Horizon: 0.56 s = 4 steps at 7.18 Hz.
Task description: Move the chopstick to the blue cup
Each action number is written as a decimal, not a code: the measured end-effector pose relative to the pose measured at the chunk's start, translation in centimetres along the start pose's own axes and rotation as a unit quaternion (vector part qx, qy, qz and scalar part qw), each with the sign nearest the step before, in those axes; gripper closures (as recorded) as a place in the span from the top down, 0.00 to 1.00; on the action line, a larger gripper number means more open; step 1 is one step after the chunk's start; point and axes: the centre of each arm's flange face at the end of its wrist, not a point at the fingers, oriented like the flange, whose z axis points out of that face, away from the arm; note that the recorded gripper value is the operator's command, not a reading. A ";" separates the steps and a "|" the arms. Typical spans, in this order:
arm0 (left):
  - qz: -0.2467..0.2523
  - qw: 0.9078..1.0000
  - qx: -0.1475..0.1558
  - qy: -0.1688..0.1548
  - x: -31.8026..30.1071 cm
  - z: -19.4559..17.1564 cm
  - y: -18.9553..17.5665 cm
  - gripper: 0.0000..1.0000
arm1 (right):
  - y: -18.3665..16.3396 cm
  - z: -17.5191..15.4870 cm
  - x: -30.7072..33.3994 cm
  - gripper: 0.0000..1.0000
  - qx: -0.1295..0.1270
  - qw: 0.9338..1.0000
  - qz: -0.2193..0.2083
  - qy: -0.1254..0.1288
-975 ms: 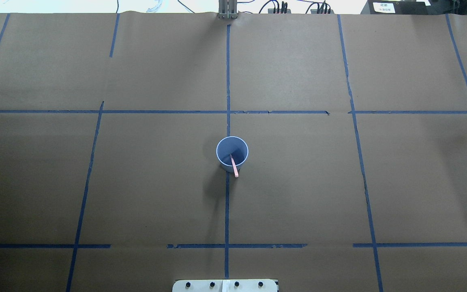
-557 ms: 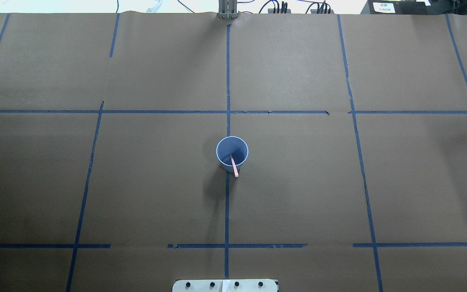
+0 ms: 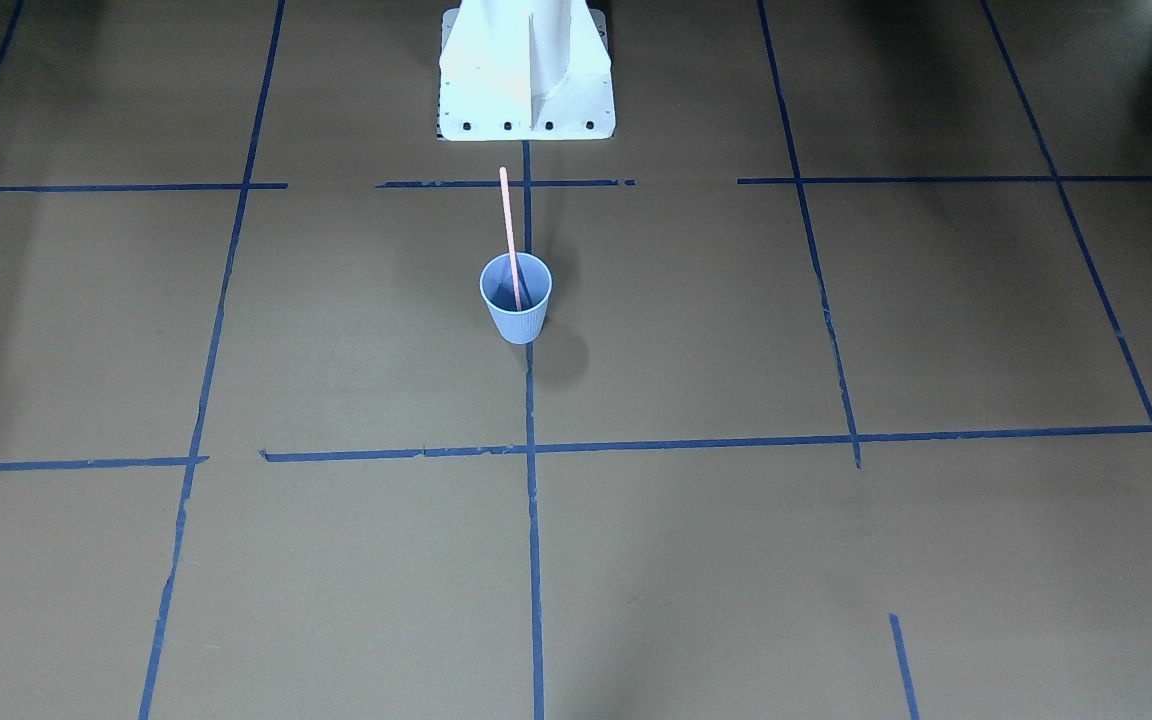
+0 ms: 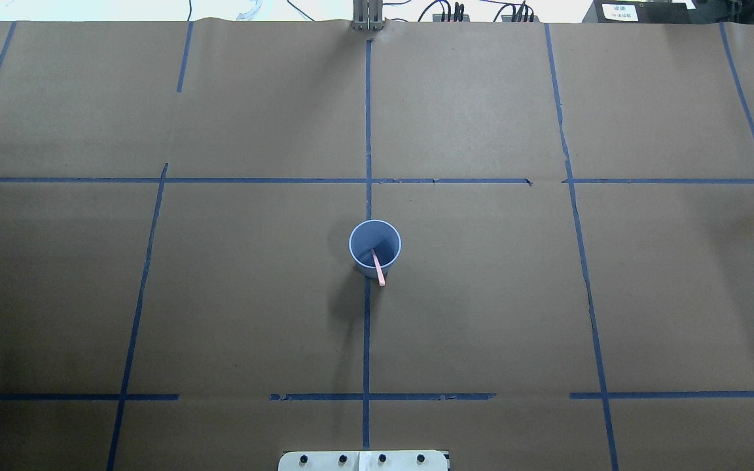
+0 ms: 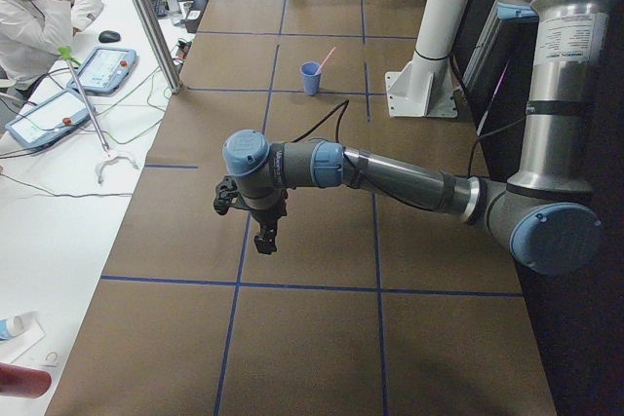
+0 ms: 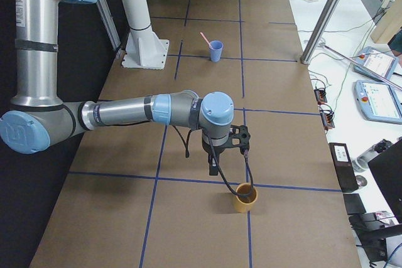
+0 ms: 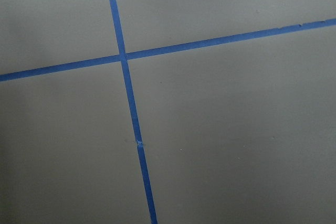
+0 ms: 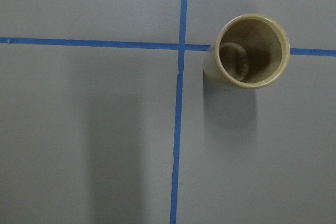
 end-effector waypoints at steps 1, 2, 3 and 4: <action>-0.001 1.000 0.001 0.003 -0.2 0.0 0.9 1.00 | -0.1 0.4 0.3 1.00 -0.004 1.000 0.000 0.001; -0.003 1.000 0.002 0.004 -0.3 0.0 1.4 1.00 | -0.1 0.7 0.5 1.00 -0.007 1.000 0.000 0.000; -0.009 1.000 -0.001 0.004 -0.6 0.3 1.6 1.00 | -0.2 0.9 0.5 1.00 -0.009 1.000 0.000 0.000; -0.014 1.000 -0.005 0.004 -1.0 0.7 1.8 1.00 | -0.6 1.1 0.3 1.00 -0.011 1.000 -0.001 0.000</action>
